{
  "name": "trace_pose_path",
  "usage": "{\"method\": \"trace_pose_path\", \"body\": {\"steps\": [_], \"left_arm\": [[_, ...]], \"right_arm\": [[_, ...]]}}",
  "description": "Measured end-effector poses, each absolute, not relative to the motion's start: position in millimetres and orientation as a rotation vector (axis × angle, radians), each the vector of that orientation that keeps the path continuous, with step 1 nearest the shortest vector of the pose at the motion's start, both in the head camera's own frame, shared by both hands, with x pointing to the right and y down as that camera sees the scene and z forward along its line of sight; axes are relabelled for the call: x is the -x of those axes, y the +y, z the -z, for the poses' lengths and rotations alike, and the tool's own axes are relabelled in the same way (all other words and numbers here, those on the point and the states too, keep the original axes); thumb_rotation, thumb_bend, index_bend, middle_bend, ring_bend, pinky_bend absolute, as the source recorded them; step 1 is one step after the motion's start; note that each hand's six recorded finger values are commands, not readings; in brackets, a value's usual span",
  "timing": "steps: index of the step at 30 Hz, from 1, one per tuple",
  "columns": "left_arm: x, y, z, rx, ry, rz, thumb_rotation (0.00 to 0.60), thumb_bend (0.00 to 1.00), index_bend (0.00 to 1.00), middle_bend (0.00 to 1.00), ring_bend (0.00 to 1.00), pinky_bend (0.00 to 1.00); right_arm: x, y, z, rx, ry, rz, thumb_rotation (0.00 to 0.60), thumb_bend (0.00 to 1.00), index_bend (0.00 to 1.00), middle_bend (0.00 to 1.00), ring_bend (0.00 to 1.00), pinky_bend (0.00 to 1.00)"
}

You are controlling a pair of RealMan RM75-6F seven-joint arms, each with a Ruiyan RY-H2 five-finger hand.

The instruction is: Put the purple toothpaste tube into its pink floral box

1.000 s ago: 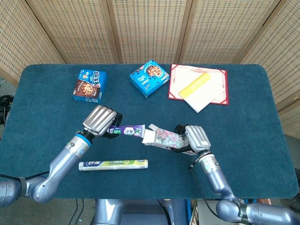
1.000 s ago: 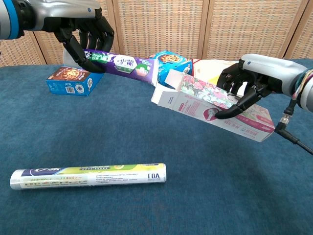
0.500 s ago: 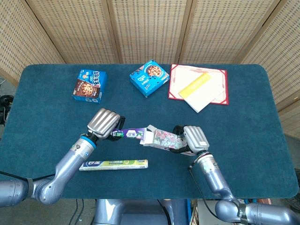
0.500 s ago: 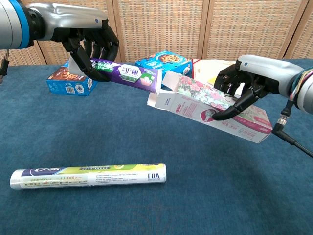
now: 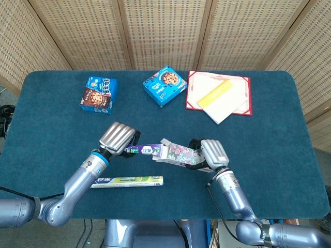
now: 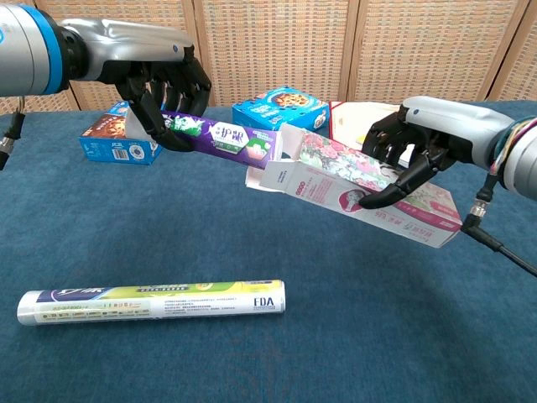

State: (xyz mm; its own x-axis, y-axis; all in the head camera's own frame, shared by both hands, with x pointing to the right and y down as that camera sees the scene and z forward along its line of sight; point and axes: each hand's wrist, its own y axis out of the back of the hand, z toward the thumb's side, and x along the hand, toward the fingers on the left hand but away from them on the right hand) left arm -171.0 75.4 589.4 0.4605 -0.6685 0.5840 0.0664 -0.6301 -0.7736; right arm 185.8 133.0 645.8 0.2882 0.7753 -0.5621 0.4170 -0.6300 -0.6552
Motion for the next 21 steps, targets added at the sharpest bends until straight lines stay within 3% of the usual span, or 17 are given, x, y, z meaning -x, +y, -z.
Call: {"method": "trace_pose_path", "body": {"steps": [21], "left_arm": [[151,82,-593,1.957,0.555,1.154,0.600,0.37,0.84,0.64,0.53,0.49]], "right_arm": [[-176,135,-642,2.241,-1.083,-1.262,0.600,0.12,0.58,0.53,0.44,0.54]]}}
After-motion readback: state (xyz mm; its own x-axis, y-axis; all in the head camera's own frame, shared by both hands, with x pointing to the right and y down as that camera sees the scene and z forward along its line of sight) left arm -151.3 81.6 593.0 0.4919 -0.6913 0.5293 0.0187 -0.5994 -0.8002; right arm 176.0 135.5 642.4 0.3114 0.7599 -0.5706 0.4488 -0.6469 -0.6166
